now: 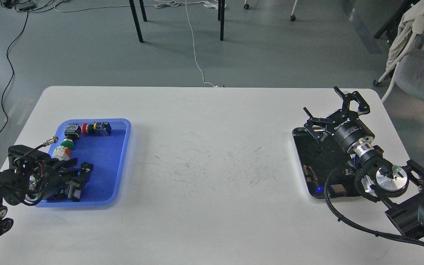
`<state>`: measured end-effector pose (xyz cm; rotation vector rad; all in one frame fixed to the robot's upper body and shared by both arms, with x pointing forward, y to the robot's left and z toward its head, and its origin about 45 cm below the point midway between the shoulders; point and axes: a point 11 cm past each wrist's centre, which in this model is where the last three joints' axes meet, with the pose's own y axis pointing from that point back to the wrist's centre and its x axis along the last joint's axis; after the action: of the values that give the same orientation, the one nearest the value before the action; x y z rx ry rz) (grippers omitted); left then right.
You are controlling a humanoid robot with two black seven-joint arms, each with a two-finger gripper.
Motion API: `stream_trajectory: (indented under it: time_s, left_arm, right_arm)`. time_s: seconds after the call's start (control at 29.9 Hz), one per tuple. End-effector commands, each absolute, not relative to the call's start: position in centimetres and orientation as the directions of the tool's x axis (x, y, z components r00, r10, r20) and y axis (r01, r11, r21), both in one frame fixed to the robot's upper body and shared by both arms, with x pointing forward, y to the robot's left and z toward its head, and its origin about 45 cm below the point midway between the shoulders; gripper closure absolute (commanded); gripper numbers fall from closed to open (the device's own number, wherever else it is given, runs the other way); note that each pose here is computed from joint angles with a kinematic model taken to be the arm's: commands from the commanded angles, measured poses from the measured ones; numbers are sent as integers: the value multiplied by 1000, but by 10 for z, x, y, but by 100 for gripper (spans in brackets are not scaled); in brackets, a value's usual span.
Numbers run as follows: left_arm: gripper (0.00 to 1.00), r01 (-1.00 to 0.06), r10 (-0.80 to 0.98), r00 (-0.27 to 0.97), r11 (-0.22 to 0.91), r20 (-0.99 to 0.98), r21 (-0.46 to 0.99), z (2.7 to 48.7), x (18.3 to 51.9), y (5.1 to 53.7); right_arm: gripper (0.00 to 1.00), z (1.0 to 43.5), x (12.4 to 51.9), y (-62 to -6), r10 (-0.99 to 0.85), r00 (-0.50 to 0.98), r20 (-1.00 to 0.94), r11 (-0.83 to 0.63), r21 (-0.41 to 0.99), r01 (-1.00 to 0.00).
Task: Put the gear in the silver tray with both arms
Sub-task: 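Lower the left gripper into the blue tray and grasp another black gear, then carry the second gear with the left gripper toward table center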
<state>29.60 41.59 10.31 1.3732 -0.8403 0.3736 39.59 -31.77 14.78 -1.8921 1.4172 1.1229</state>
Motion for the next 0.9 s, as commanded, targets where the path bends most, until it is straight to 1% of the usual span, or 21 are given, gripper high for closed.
stream_trajectory:
  time_s: [0.0,0.1,0.17,0.23,0.4,0.47,0.57,0.64,0.7,0.74,0.8,0.84,0.87]
  left_arm:
    - [63,-676,-234,670,199,704,710,101,294,416]
    - [74,-675,-234,670,201,704,710,101,294,416]
    - [86,-675,-234,670,201,704,710,101,294,416]
    - [91,-678,-232,668,201,707,707,103,295,416]
    - [93,-703,-226,637,223,737,676,117,308,409]
    - [93,-724,-236,600,247,765,644,137,323,402]
    - [93,-754,-255,536,284,804,593,185,341,393]
    - [93,-752,-238,510,344,827,563,212,347,369]
    - [93,-744,-202,483,418,852,521,236,353,330]
    - [93,-748,-187,475,430,860,506,239,355,317]
    - [92,-736,-148,467,482,872,476,233,355,273]
    - [92,-709,-119,469,541,875,453,224,354,233]
    - [92,-688,-97,475,579,875,437,218,351,206]
  right_arm:
    - [2,148,396,-319,-517,110,-849,-317,71,-946]
    - [2,149,396,-320,-519,109,-848,-315,71,-946]
    - [2,149,396,-320,-519,109,-848,-315,71,-946]
    - [2,149,396,-322,-522,109,-846,-314,72,-947]
    - [2,151,397,-323,-523,110,-845,-311,69,-948]
    - [2,154,398,-323,-523,118,-844,-314,63,-947]
    - [2,159,400,-321,-520,135,-844,-323,48,-945]
    - [2,163,400,-326,-529,138,-837,-321,46,-946]
    - [2,167,401,-332,-541,141,-829,-314,44,-948]
    - [2,168,401,-334,-545,141,-827,-312,44,-949]
    - [2,169,401,-340,-555,138,-821,-307,47,-951]
    - [2,170,401,-343,-563,135,-816,-303,51,-952]
    - [2,170,401,-347,-572,133,-810,-300,55,-952]
